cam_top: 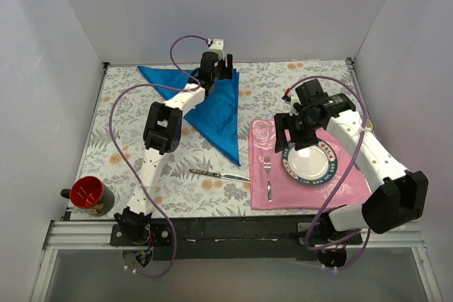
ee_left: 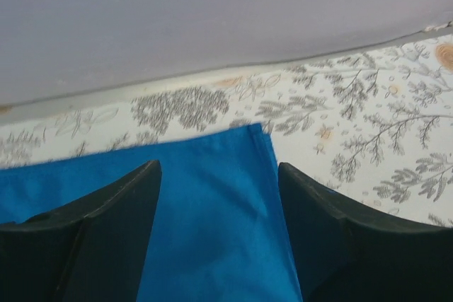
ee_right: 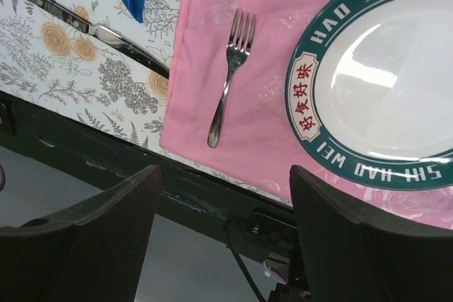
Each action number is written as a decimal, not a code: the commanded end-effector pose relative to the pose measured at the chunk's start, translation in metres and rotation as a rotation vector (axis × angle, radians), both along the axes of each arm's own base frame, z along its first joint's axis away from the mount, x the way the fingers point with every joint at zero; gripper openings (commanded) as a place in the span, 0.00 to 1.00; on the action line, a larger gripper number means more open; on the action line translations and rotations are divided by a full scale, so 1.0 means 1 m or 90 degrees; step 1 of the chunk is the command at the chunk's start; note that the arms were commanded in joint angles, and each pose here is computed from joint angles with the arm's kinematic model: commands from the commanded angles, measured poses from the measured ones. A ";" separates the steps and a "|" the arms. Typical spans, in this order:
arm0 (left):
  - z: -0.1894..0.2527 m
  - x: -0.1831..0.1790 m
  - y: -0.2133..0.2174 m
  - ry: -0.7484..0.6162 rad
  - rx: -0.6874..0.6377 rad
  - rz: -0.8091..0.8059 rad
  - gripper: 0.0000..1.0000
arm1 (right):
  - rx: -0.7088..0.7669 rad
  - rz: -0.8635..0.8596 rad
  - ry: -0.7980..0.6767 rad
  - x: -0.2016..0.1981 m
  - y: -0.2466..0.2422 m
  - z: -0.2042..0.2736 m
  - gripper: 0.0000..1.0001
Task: Fold the napkin, place the utensils inside, and roll it up
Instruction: Fold the napkin, then grab a utensil with the left arm
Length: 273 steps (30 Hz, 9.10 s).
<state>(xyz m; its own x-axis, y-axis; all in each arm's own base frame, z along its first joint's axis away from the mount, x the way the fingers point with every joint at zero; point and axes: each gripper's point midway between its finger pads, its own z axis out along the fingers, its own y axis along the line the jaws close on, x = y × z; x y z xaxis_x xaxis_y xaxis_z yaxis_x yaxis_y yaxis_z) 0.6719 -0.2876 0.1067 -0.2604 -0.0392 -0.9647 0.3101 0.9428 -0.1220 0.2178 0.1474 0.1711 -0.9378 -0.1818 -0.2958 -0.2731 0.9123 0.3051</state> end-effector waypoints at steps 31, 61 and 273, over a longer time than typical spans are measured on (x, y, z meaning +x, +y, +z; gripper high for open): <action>0.004 0.001 0.261 0.192 -0.587 0.211 0.24 | 0.242 0.171 0.146 0.055 0.212 -0.112 0.43; -0.086 0.001 0.339 0.248 -0.515 0.404 0.22 | 0.170 0.163 0.145 0.043 0.170 -0.131 0.43; -0.088 -0.478 0.129 0.794 -0.373 0.920 0.00 | -0.018 0.222 -0.044 -0.044 0.036 -0.045 0.74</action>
